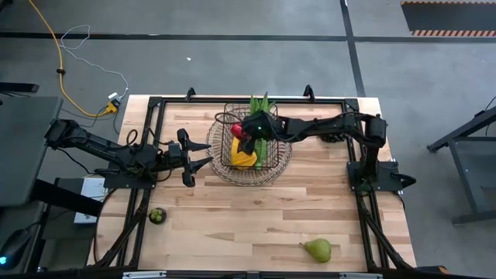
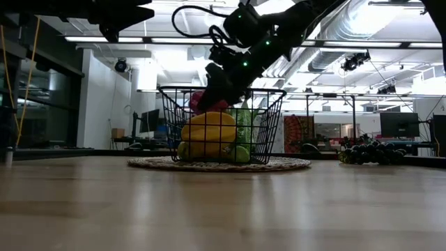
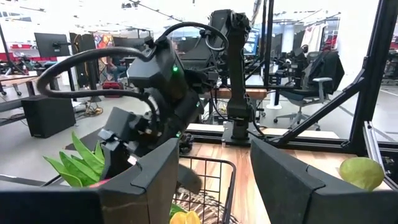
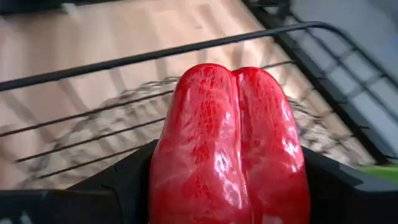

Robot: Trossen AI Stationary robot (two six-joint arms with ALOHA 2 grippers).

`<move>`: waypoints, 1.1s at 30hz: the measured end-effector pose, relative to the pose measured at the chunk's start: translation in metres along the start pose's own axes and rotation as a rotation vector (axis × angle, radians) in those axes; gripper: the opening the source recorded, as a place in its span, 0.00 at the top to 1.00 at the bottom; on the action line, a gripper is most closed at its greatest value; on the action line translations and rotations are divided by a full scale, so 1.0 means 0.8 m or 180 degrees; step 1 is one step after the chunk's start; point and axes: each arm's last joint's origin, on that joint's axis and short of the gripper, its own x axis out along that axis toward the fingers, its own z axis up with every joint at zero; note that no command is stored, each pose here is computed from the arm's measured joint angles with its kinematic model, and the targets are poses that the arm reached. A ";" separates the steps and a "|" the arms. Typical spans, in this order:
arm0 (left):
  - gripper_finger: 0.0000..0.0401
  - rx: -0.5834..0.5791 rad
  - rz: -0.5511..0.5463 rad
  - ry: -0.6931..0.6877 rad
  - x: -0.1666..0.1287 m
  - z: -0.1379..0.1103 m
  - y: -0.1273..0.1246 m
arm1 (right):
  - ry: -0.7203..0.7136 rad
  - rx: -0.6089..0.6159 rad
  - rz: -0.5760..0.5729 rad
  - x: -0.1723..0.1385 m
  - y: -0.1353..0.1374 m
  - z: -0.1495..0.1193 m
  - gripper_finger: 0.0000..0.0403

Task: Build produce basket
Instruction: Put the red bell pepper into the black wire basket, then put the green pear into the black wire basket

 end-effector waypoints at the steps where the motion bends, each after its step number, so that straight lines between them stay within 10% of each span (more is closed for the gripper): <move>1: 0.53 0.0000 0.0001 0.0000 0.000 0.000 0.000 | 0.0002 0.0017 -0.0086 0.000 -0.001 0.000 0.28; 33: 0.53 0.0001 0.0001 -0.0001 0.000 0.000 0.000 | -0.0073 -0.0479 -0.0007 -0.025 -0.004 0.015 0.06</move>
